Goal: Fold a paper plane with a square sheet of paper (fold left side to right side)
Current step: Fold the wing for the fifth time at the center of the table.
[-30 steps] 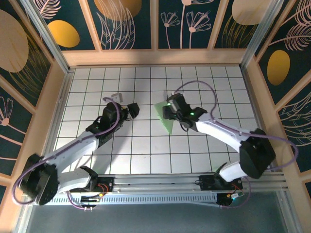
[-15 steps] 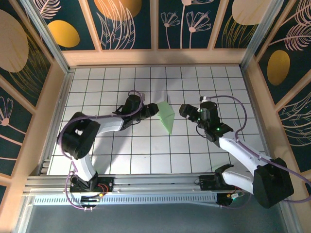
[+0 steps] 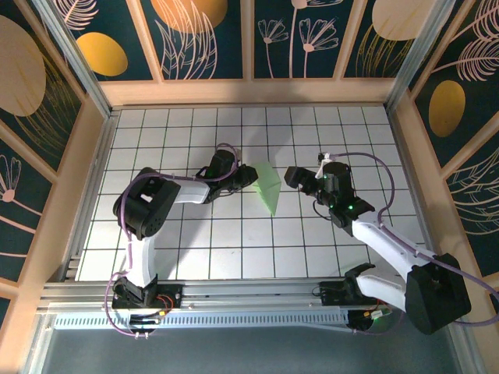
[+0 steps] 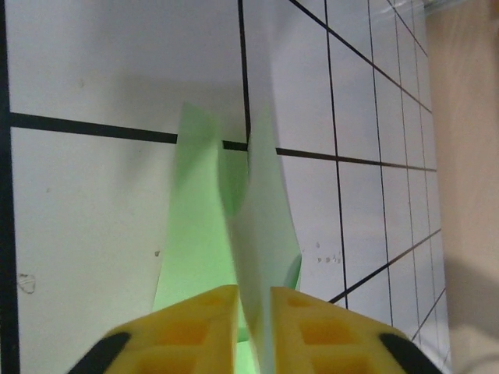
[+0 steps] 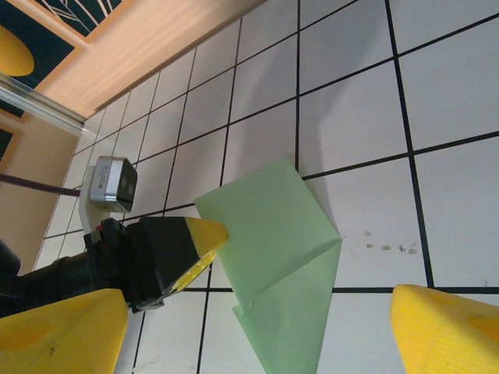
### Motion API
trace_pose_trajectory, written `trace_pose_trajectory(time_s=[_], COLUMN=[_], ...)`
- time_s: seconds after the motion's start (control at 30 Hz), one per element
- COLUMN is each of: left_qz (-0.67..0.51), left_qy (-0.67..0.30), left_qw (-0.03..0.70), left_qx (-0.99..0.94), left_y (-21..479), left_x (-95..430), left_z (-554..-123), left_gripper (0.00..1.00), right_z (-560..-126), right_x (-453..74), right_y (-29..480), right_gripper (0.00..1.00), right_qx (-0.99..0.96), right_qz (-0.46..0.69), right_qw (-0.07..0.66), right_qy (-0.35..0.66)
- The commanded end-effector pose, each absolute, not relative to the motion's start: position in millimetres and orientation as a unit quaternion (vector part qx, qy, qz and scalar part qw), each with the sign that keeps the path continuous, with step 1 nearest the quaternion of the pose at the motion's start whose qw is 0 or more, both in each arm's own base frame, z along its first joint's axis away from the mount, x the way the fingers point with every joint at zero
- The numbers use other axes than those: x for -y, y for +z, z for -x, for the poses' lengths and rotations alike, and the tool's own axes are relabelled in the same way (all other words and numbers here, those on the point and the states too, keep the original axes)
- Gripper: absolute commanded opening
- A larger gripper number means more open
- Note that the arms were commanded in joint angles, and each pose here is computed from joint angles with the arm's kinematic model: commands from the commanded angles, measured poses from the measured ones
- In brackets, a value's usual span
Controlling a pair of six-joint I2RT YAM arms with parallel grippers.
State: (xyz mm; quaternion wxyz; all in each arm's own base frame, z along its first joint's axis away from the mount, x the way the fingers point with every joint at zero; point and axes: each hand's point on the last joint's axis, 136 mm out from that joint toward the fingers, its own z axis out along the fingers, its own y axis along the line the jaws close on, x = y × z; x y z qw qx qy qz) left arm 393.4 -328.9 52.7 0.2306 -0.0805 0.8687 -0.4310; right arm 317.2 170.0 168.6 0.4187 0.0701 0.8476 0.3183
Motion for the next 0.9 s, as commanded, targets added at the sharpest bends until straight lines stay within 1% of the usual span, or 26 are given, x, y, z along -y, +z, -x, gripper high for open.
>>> trace_pose_trajectory(time_s=[0.0, 0.1, 0.2, 0.23, 0.4, 0.53, 0.7, 0.87], left_qz=[0.055, 0.032, -0.006, -0.019, -0.082, -0.118, -0.148, -0.164], left_qy=[-0.455, -0.465, -0.494, -0.506, -0.556, -0.571, -0.605, -0.622], left_qw=[0.247, 0.253, 0.262, 0.267, 0.289, 0.296, 0.294, 0.29], left_qx=[-0.854, -0.848, -0.829, -0.82, -0.775, -0.756, -0.725, -0.708], left_y=[72, 82, 101, 107, 137, 143, 155, 162], left_x=[335, 328, 324, 321, 300, 290, 291, 293], left_z=[-389, -373, -354, -346, -308, -285, -266, -259], left_gripper=[0.07, 0.01, 0.0, 0.0, 0.0, 0.0, 0.0, 0.0], right_z=[-317, -314, -309, -307, -295, -283, -267, -264], right_x=[-176, -180, -191, -195, -216, -231, -246, -252], right_y=[177, 172, 165, 163, 157, 149, 143, 129], right_gripper=[0.87, 0.85, 0.8, 0.8, 0.8, 0.82, 0.84, 0.84], right_qx=[-0.838, -0.841, -0.842, -0.839, -0.823, -0.807, -0.773, -0.763], right_qz=[-0.041, -0.025, 0.005, 0.016, 0.077, 0.128, 0.173, 0.191], right_qw=[0.428, 0.419, 0.402, 0.395, 0.357, 0.322, 0.298, 0.283], right_qy=[0.334, 0.341, 0.36, 0.373, 0.436, 0.479, 0.533, 0.549])
